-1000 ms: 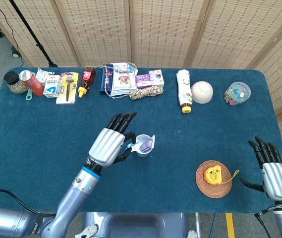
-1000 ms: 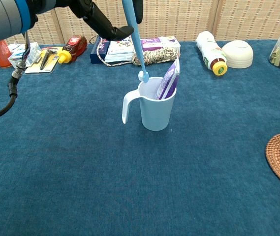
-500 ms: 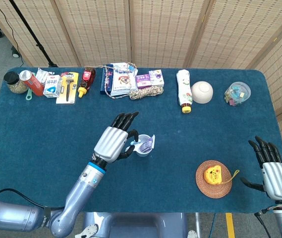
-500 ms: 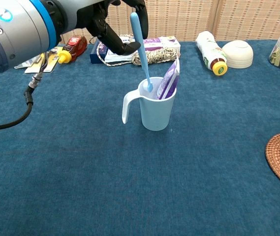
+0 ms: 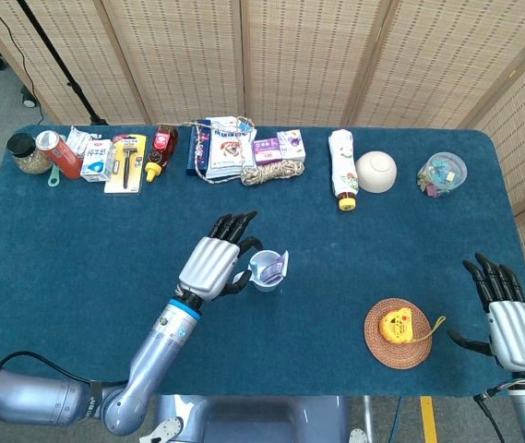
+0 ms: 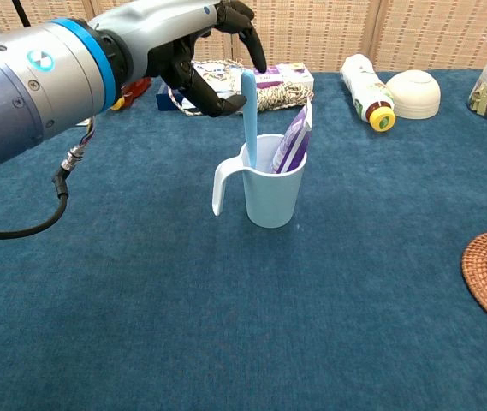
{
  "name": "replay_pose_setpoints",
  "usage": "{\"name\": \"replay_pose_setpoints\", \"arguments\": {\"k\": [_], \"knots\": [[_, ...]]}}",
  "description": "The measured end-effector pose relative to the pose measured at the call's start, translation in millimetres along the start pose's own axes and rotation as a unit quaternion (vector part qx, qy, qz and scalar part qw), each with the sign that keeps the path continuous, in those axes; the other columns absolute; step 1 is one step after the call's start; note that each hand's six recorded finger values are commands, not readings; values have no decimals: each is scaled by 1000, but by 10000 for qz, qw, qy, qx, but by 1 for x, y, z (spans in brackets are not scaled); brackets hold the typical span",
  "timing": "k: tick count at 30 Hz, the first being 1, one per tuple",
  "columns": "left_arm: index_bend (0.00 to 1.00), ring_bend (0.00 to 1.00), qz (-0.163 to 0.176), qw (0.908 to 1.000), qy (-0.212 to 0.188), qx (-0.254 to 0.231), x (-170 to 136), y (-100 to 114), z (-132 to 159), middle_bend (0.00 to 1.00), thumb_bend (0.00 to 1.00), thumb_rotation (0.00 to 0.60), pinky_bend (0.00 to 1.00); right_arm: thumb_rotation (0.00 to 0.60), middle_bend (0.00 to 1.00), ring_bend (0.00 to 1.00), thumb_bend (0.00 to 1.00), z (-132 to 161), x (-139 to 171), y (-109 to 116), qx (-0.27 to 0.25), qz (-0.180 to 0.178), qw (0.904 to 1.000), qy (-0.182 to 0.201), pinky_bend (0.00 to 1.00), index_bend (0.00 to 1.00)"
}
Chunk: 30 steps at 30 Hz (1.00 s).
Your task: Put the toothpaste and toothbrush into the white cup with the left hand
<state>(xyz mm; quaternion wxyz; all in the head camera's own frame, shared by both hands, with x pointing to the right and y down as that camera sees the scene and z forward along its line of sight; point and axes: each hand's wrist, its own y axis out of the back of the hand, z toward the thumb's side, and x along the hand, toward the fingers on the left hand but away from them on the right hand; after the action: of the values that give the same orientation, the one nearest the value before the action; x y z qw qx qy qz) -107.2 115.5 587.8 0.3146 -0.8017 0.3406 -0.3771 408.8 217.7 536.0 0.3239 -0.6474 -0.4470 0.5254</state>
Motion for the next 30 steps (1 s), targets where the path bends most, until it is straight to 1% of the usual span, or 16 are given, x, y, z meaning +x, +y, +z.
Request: {"name": "replay_pose_setpoints", "arguments": {"k": [1,5,8,11,14,17,19,20,23,26,27,29,30], "knots": [[3,0,21,10000,-28,-14,-1,2,1,0,373,600,0,600,0,0,0,0,0,0,3,0,10000,0,0,0],[0,0,175,9997,-170,-41,-8,14,4,0,372,600,0,600,0,0,0,1,1,-1,11,14,10000,21,0,0],[0,0,360,9992,-197,4,-16,31,2,0,371,600,0,600,0,0,0,2,1,-1,22,16,10000,35,0,0],[0,0,571,9982,-144,101,-28,50,-8,0,369,600,0,600,0,0,0,2,2,-1,18,2,10000,38,0,0],[0,0,777,9966,-13,281,-41,67,-25,0,367,600,0,600,0,0,0,3,3,0,12,-17,10000,45,0,0],[0,0,945,9942,232,451,-58,81,-51,0,366,600,0,600,0,0,0,4,4,0,7,-23,10000,61,0,0],[0,0,1063,9920,478,490,-77,91,-77,0,363,600,0,600,0,0,0,4,4,0,8,-26,10000,68,0,0],[0,0,1092,9914,530,479,-81,93,-83,0,362,600,0,600,0,0,0,5,4,1,13,-28,10000,75,0,0],[0,0,1238,9888,766,329,-105,99,-112,0,335,600,0,600,0,0,0,7,5,0,19,-22,9999,100,0,0],[0,0,1346,9851,1048,235,-138,102,-149,0,271,600,0,600,0,0,0,8,7,0,16,-40,9999,113,0,0],[0,0,1370,9833,1176,234,-154,101,-164,0,251,600,0,600,0,0,0,8,7,1,19,-48,9999,117,0,0],[0,0,1390,9803,1380,272,-181,100,-187,0,226,600,0,600,0,0,0,9,8,1,20,-62,9999,125,0,0],[0,0,1387,9779,1532,325,-200,98,-200,0,220,600,0,600,0,0,0,9,8,1,24,-68,9999,129,0,0]]}}
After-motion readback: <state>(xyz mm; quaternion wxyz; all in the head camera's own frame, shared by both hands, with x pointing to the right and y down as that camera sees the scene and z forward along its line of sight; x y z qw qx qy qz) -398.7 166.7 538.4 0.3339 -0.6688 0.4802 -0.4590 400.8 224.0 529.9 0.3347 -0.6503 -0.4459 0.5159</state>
